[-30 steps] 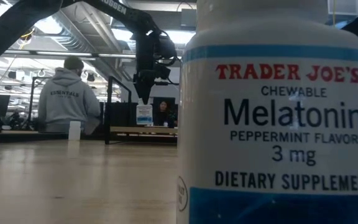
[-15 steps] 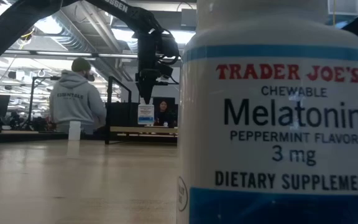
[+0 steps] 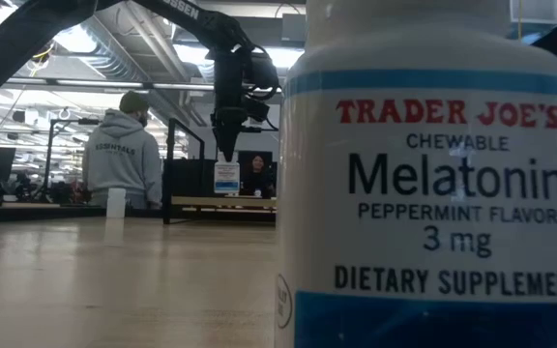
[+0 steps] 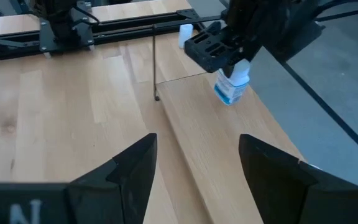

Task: Pick and place medicine bottles onto shelf by color
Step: Put the top white and blue pill bottle on the shelf

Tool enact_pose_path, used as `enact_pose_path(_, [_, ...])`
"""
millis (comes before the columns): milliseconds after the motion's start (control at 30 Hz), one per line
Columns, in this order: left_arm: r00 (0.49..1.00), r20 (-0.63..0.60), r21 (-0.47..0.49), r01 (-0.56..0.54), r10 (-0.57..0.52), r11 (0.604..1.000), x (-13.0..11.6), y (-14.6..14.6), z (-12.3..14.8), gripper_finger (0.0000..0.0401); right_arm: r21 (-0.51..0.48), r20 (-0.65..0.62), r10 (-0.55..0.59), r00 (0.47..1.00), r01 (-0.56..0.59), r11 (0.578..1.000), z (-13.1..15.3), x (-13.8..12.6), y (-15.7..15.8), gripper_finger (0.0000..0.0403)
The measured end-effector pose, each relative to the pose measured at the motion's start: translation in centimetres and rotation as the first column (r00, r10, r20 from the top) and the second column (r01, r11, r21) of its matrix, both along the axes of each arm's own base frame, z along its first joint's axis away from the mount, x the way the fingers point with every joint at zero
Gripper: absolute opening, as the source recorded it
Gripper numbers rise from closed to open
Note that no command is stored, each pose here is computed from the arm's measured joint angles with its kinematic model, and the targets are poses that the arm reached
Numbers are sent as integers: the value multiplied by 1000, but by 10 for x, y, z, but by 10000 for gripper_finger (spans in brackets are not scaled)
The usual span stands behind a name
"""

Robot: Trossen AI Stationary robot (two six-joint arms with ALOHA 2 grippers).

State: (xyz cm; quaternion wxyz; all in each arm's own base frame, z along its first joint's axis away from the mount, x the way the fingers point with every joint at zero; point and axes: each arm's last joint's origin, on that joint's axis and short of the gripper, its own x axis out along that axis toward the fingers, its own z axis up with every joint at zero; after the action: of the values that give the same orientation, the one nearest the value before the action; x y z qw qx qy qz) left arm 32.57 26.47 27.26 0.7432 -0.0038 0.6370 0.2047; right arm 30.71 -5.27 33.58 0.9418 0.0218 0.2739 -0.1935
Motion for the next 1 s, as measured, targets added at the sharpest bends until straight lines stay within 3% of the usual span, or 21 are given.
enact_pose_path(300, [1000, 0, 0, 0, 0, 1000, 0, 0, 0, 204, -89, -33, 48, 998, -51, 995, 1, 0, 0, 229])
enact_pose_path(1000, [1000, 7, -8, 4, -4, 1000, 0, 0, 0, 204, -86, -31, 49, 998, -51, 995, 1, 0, 0, 229])
